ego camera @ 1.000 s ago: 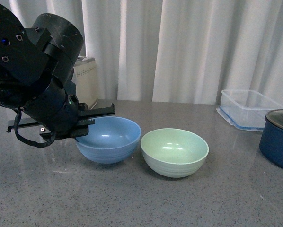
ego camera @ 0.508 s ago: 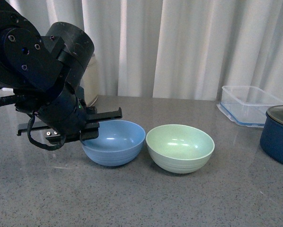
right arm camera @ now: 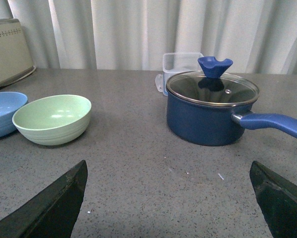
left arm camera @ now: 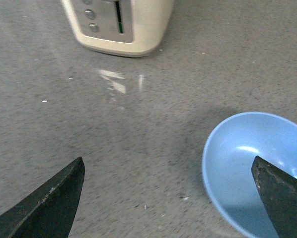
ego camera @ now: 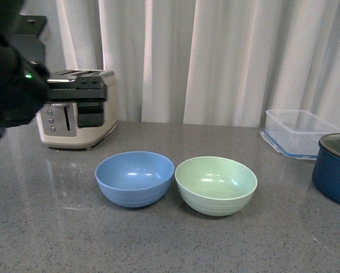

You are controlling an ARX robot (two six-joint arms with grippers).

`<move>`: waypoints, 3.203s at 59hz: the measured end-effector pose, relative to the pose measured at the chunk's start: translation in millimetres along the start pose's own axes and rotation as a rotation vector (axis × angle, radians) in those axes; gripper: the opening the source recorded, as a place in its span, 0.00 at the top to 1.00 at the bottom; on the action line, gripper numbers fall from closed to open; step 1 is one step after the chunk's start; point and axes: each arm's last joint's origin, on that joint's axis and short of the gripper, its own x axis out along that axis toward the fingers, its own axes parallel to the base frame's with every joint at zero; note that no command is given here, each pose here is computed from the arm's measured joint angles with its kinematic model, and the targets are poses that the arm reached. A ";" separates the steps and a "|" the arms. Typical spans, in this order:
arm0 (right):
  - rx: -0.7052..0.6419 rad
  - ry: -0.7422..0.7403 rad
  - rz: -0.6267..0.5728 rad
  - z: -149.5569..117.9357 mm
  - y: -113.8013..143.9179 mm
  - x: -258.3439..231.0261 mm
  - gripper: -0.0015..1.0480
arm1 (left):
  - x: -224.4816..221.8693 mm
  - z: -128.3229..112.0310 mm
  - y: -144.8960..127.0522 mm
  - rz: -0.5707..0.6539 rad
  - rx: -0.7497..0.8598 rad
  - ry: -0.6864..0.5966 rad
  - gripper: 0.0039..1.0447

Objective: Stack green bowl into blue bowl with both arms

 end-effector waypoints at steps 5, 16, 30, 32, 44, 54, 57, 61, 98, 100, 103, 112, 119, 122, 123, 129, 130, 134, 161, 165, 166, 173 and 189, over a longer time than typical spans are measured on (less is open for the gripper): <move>0.000 0.000 0.000 0.0 0.0 0.0 0.10 | -23.1 -9.3 16.4 0.047 0.022 -0.004 0.06; 0.000 0.000 0.001 0.0 0.1 0.0 0.10 | -49.5 -23.2 30.6 0.060 0.035 -0.009 0.06; 0.000 0.000 0.000 0.0 0.0 0.0 0.10 | -49.5 -48.9 40.9 -0.199 0.037 -0.301 0.28; 0.000 0.000 0.000 0.0 0.0 0.0 0.10 | -53.1 -55.4 45.1 -0.215 0.034 -0.355 0.33; 0.000 0.000 0.000 0.0 0.0 0.0 0.10 | -74.7 -93.6 73.7 -0.205 0.035 -0.458 0.73; 0.000 0.000 0.000 0.0 0.0 0.0 0.10 | -90.9 -127.1 90.7 -0.206 0.046 -0.454 0.97; 0.000 0.000 0.000 0.0 0.0 0.0 0.10 | -94.2 -133.1 96.7 -0.217 0.047 -0.455 0.97; 0.000 0.000 0.000 0.0 0.0 0.0 0.10 | -97.5 -140.0 104.0 -0.214 0.047 -0.454 0.97; 0.000 0.000 0.000 0.0 0.0 0.0 0.10 | -123.3 -172.7 114.2 -0.205 0.044 -0.477 0.97; 0.000 0.000 0.000 0.0 0.0 0.0 0.10 | -125.2 -173.1 114.6 -0.205 0.044 -0.478 0.97; 0.000 0.000 0.000 0.0 0.0 0.0 0.10 | -127.9 -173.5 115.2 -0.205 0.043 -0.482 0.97; 0.000 0.000 0.000 0.0 0.0 0.0 0.10 | -132.7 -175.2 116.2 -0.205 0.044 -0.483 0.97; 0.000 0.000 0.000 0.0 0.0 0.0 0.10 | -135.9 -176.4 116.9 -0.205 0.043 -0.486 0.97; 0.000 0.000 0.000 0.0 0.0 0.0 0.10 | -137.0 -176.9 117.2 -0.205 0.043 -0.486 0.97; 0.000 0.000 0.000 0.0 0.0 0.0 0.10 | -137.2 -177.0 117.3 -0.205 0.043 -0.486 0.97; 0.000 0.000 0.000 0.0 0.0 0.0 0.10 | -139.4 -178.2 117.8 -0.205 0.043 -0.486 0.97; 0.000 0.000 0.000 0.0 0.0 0.0 0.10 | -139.6 -178.2 117.9 -0.205 0.043 -0.486 0.97; 0.000 0.000 0.000 0.0 0.0 0.0 0.10 | -140.8 -178.9 118.2 -0.205 0.043 -0.486 0.97; 0.000 0.000 0.000 0.0 0.0 0.0 0.10 | -152.7 -188.6 121.3 -0.204 0.044 -0.481 0.97; 0.000 0.000 0.000 0.0 0.0 0.0 0.10 | -152.6 -188.8 121.4 -0.204 0.044 -0.479 0.97; 0.000 0.000 0.000 0.0 0.0 0.0 0.10 | -152.6 -188.8 121.4 -0.204 0.044 -0.479 0.97; 0.000 0.000 0.000 0.0 0.0 0.0 0.10 | -152.6 -188.8 121.4 -0.204 0.044 -0.479 0.82; -0.053 0.717 -0.029 19.6 10.0 22.9 0.10 | -152.7 -188.8 121.4 -0.205 0.044 -0.480 0.37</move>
